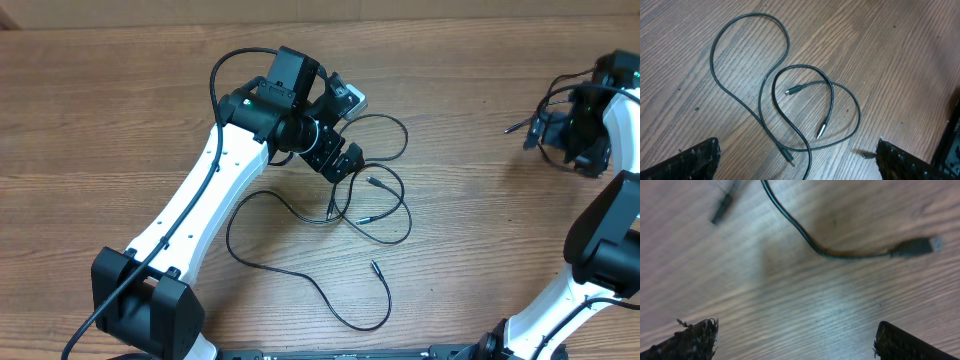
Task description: Untangle cables
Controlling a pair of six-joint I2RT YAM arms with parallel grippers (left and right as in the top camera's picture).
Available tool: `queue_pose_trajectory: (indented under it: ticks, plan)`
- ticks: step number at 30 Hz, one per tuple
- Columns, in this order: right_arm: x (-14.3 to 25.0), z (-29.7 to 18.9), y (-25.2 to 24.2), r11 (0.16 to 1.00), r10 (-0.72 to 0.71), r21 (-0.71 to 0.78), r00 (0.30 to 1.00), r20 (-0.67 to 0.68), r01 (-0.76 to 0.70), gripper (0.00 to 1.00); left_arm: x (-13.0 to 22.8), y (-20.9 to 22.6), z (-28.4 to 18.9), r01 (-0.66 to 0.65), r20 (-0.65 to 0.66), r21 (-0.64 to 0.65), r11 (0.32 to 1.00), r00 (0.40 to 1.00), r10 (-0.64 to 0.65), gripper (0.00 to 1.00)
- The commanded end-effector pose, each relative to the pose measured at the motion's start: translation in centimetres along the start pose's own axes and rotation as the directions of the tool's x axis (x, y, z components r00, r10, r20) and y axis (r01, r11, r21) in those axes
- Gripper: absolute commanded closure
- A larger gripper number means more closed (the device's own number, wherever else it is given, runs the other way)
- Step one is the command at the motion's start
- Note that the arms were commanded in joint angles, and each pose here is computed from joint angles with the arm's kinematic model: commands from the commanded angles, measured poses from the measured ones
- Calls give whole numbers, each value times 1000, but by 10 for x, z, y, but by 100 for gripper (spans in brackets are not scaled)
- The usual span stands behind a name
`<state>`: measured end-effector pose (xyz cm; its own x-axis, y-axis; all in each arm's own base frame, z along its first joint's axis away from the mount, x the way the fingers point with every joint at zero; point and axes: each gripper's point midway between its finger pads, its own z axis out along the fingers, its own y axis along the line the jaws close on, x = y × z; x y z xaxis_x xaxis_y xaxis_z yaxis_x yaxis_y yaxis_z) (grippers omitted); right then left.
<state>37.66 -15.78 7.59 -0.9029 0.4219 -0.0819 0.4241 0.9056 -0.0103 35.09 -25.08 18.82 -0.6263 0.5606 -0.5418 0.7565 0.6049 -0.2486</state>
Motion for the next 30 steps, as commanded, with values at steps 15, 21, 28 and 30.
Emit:
queue_pose_trajectory:
  ticks: [15,21,28,30]
  plan:
    - [25,62,-10,999,6,37,1000,-22,-5,0,-2,-2,-1,8,10,16,1000,1000,-8,0]
    - [22,73,-10,999,6,36,1000,11,-7,0,-2,-2,-1,8,10,16,1000,1000,-8,0]
    - [7,73,-9,999,7,33,997,73,-9,0,-2,-2,-1,8,10,16,1000,1000,-8,0]
    - [4,75,-9,999,7,32,996,91,-10,0,-2,-2,-1,8,10,16,1000,1000,-8,0]
